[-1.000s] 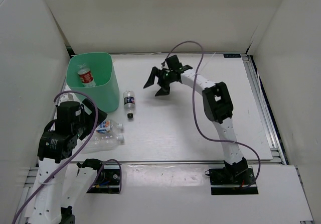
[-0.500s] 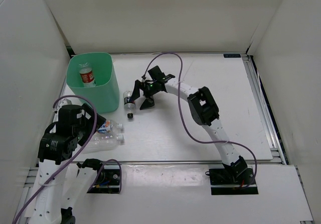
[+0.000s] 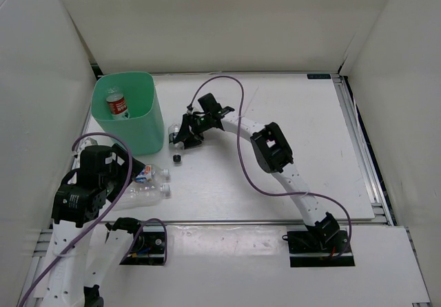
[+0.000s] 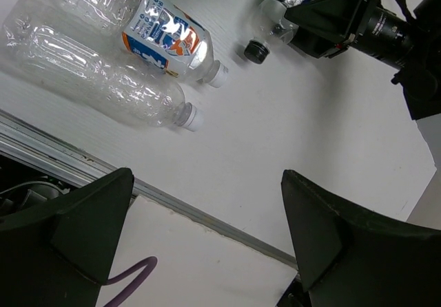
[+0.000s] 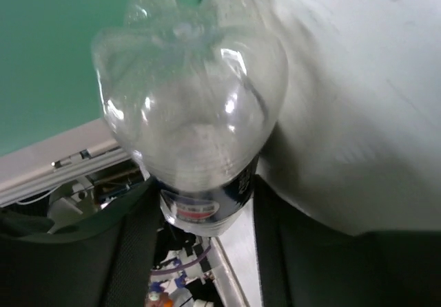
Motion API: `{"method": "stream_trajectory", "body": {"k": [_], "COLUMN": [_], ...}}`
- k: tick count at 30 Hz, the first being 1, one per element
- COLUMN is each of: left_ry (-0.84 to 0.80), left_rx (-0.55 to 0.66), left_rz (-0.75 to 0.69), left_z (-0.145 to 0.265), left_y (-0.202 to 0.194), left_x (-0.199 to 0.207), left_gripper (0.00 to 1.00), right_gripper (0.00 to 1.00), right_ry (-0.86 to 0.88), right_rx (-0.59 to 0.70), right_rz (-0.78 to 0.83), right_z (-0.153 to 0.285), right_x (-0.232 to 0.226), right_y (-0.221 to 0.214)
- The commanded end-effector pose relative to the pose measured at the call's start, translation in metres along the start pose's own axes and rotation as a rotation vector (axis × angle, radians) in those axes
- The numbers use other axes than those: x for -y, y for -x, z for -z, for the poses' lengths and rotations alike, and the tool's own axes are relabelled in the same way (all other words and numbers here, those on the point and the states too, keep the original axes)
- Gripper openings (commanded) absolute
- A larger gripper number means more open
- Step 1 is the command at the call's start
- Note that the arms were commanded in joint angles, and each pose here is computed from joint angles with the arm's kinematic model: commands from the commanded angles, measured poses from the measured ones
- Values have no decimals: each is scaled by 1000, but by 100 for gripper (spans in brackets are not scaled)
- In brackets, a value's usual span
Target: Put the plastic bottles in the bin
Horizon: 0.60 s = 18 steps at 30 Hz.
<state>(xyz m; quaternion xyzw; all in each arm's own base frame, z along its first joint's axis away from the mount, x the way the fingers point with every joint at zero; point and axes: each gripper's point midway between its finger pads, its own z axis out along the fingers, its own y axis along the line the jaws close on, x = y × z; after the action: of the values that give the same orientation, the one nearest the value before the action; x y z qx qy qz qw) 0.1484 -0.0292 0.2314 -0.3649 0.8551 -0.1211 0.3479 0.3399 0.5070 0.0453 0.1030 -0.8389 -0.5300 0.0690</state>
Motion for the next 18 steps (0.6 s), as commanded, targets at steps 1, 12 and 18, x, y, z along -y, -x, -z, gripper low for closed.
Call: {"method": "stream_trajectory", "body": {"k": [1, 12, 18], "left_ry": [75, 83, 60], "left_rx": [-55, 91, 133], "left_rz": [-20, 48, 45], "left_z": [-2, 4, 1], "left_y": [-13, 2, 5], "left_x": [-16, -32, -34], "left_gripper": [100, 100, 100], "right_gripper": [46, 21, 21], "right_ry": [12, -37, 82], "right_rx": [11, 227, 517], "right_rz": [37, 314, 625], "right_z": [11, 134, 193], "right_x": [-8, -136, -278], "right_y": [-1, -30, -11]}}
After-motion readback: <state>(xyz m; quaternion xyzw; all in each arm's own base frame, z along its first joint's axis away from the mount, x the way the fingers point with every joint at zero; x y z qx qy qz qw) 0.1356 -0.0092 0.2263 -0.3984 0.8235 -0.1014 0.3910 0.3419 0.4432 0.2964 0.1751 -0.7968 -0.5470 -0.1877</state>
